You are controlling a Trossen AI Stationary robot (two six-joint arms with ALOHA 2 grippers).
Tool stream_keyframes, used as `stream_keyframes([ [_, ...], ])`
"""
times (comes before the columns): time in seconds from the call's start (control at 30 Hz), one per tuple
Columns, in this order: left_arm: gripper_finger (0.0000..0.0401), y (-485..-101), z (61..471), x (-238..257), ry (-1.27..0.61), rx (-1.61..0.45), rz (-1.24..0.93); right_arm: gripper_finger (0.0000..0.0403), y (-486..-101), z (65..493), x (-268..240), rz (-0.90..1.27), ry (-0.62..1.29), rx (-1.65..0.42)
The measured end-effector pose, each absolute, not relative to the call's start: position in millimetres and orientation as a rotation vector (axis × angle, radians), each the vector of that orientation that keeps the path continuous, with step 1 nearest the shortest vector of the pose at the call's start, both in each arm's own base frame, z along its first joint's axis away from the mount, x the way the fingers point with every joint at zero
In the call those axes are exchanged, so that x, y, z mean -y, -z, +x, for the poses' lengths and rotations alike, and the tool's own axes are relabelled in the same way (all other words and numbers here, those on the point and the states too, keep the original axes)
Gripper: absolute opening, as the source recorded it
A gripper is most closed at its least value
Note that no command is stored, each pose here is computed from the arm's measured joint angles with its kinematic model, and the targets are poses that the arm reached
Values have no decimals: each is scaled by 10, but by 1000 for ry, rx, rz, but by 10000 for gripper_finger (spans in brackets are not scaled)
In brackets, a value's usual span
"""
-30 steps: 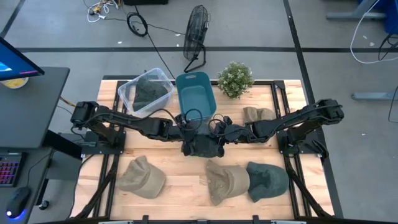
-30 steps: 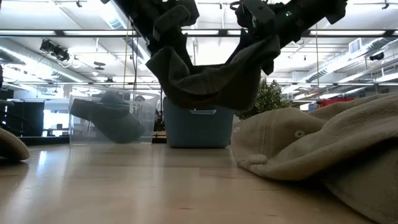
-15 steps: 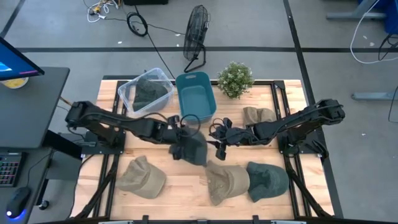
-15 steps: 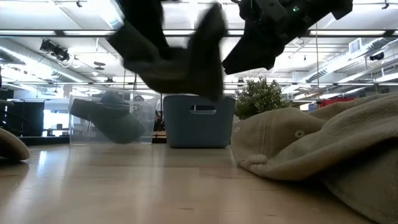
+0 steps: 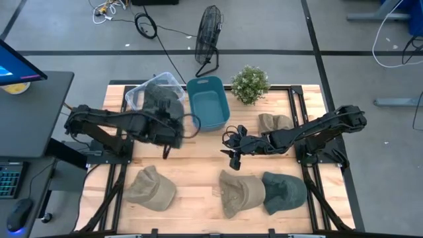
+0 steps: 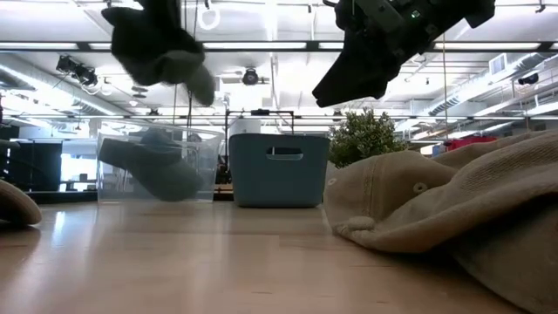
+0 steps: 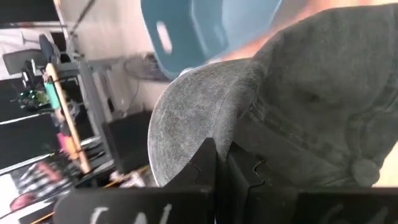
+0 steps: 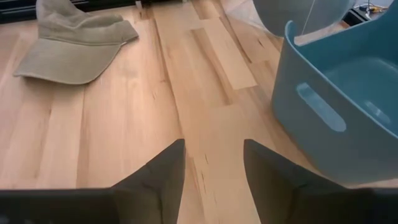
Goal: Pick & Place hat
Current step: Put the left blue cap into the transparent bin
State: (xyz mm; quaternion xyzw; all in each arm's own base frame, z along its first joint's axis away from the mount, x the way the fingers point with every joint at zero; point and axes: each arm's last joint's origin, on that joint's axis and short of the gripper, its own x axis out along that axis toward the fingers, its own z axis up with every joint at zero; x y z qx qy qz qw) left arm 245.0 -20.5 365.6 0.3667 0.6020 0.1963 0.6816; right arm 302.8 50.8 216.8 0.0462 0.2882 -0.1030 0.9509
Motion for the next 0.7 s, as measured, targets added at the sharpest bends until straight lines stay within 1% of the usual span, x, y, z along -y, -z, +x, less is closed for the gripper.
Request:
stream_keyframes([
  [0.17, 11, -3699, 2412, -115, -445, -1447, 871, 164, -2175, 3033, -508, 97, 209, -577],
  [0.33, 9, -3753, 2319, -484, -554, -1554, 918, 164, -2174, 3033, -507, 97, 209, -578],
  [0.43, 9, -3780, 2227, -693, -567, -1620, 889, 164, -2178, 3036, -508, 95, 208, -573],
  [0.53, 9, -3791, 2168, -865, -513, -1705, 931, 164, -2181, 3039, -508, 78, 202, -571],
  [0.6, 9, -3797, 2163, -970, -483, -1728, 958, 164, -2187, 3042, -509, 80, 201, -564],
  [0.63, 9, -3807, 2150, -1017, -447, -1737, 972, 164, -2187, 3042, -509, 80, 201, -564],
  [0.7, 9, -3810, 2133, -1093, -305, -1740, 1003, 164, -2186, 3042, -509, 80, 201, -565],
])
